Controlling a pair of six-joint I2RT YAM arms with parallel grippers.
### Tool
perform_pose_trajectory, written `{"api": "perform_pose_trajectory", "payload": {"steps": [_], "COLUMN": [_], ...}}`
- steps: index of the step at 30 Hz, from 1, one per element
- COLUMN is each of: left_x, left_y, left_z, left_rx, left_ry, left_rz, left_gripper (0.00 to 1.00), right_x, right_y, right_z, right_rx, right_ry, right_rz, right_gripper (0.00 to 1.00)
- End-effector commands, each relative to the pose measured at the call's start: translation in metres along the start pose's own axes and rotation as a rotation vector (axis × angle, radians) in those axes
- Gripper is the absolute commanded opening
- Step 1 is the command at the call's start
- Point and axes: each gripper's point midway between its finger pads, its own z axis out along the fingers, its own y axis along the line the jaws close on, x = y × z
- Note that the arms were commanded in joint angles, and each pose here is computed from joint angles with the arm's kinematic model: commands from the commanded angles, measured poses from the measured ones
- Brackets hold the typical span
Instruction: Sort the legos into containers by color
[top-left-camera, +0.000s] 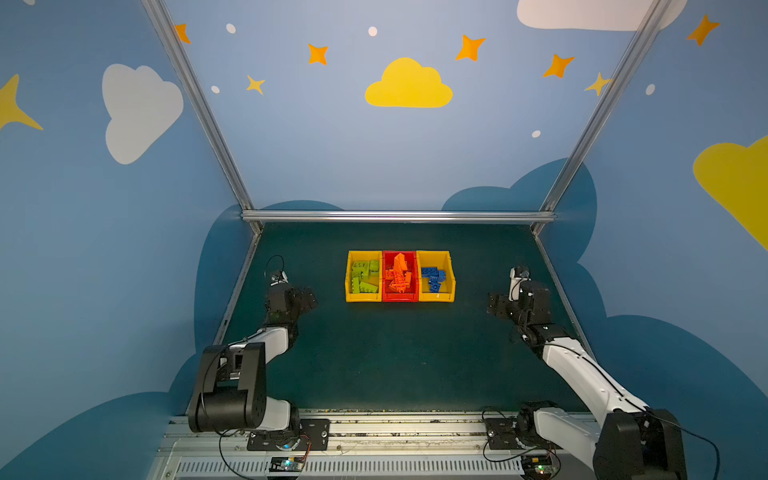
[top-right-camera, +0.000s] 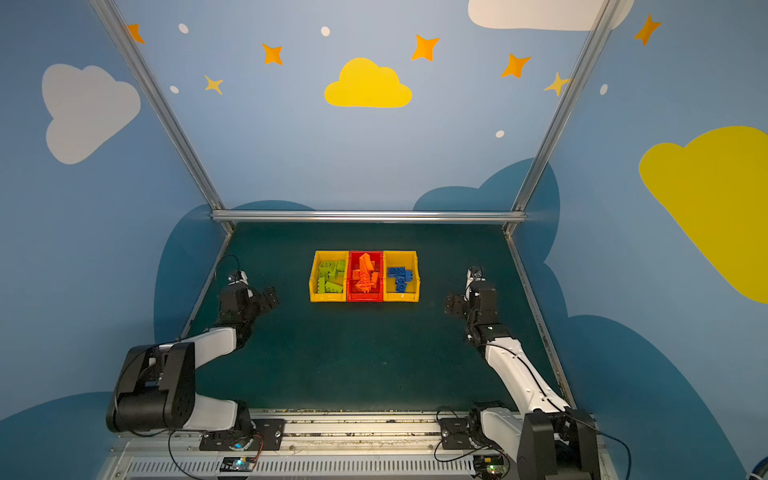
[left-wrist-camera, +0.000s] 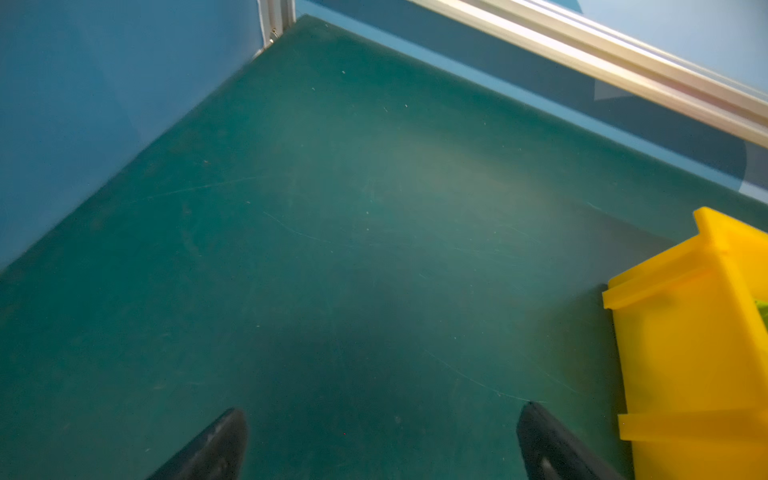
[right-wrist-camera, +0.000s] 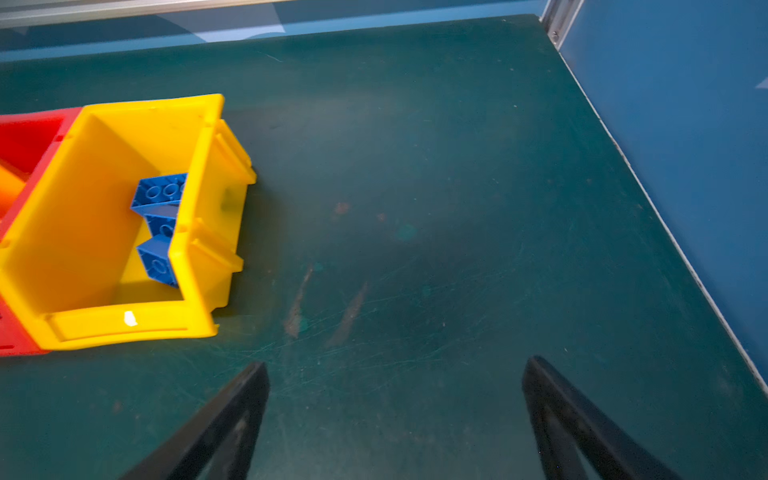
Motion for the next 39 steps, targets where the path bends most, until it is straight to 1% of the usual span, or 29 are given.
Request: {"api": "perform_pose_trajectory", "payload": {"steps": [1,7,10,19,22,23,24,25,27,28,29,30,31,32,34,39], "left_x": [-0.013,-0.012,-0.012,-0.012,-0.012,-0.013,-0.012,-0.012,-0.012,-0.012,-0.012,-0.012,-0.012,-0.013,-0.012,-0.012], "left_y": [-0.021,-0.021,-0.021,-0.02,-0.021,-0.02,-0.021,-0.02,-0.021,-0.02,-0.02,-0.021,-0.02,-0.02,-0.02,-0.02], "left_z": [0.008,0.009,0.009,0.009,0.008,0.008,0.008,0.008,0.008,0.008,0.008,0.009,0.008,0.008,0.009,0.008], "left_rx": [0.064,0.048,0.048,0.047,0.048,0.048,0.048,0.047,0.048,0.047,0.048,0.048,0.047,0.047,0.046,0.047], "left_ry": [-0.039,-0.026,-0.026,-0.025,-0.027,-0.028,-0.027,-0.027,-0.027,-0.027,-0.027,-0.027,-0.027,-0.028,-0.025,-0.025], "left_rz": [0.078,0.088,0.089,0.088,0.089,0.088,0.088,0.088,0.088,0.088,0.088,0.088,0.088,0.088,0.088,0.088], "left_gripper": [1.0,1.0,1.0,1.0,1.0,1.0,1.0,1.0,1.0,1.0,1.0,1.0,1.0,1.0,1.0,1.0], "right_x": [-0.009,-0.01,-0.009,-0.003,0.0,-0.001,-0.002,0.007,0.006,0.009,0.012,0.012,0.009,0.009,0.012,0.011], "right_y": [0.001,-0.002,-0.004,-0.009,-0.015,-0.014,-0.013,-0.011,0.004,0.003,0.003,0.003,0.002,0.002,0.003,0.005], "right_z": [0.0,-0.009,-0.005,0.035,0.055,0.059,0.063,0.071,0.072,0.073,0.073,0.073,0.073,0.073,0.073,0.072], "right_rx": [-0.025,-0.038,-0.042,-0.05,-0.02,-0.023,-0.037,-0.062,-0.146,-0.142,-0.146,-0.148,-0.146,-0.144,-0.15,-0.148], "right_ry": [-0.039,-0.087,-0.116,-0.19,-0.186,-0.161,-0.175,-0.159,-0.268,-0.238,-0.18,-0.18,-0.222,-0.231,-0.186,-0.195], "right_rz": [0.032,0.03,0.03,0.031,0.012,-0.019,-0.022,-0.027,-0.076,-0.067,-0.072,-0.071,-0.062,-0.063,-0.074,-0.084], "right_gripper": [0.93,0.93,0.93,0.93,0.93,0.93,0.93,0.93,0.93,0.93,0.93,0.93,0.93,0.93,0.93,0.93]}}
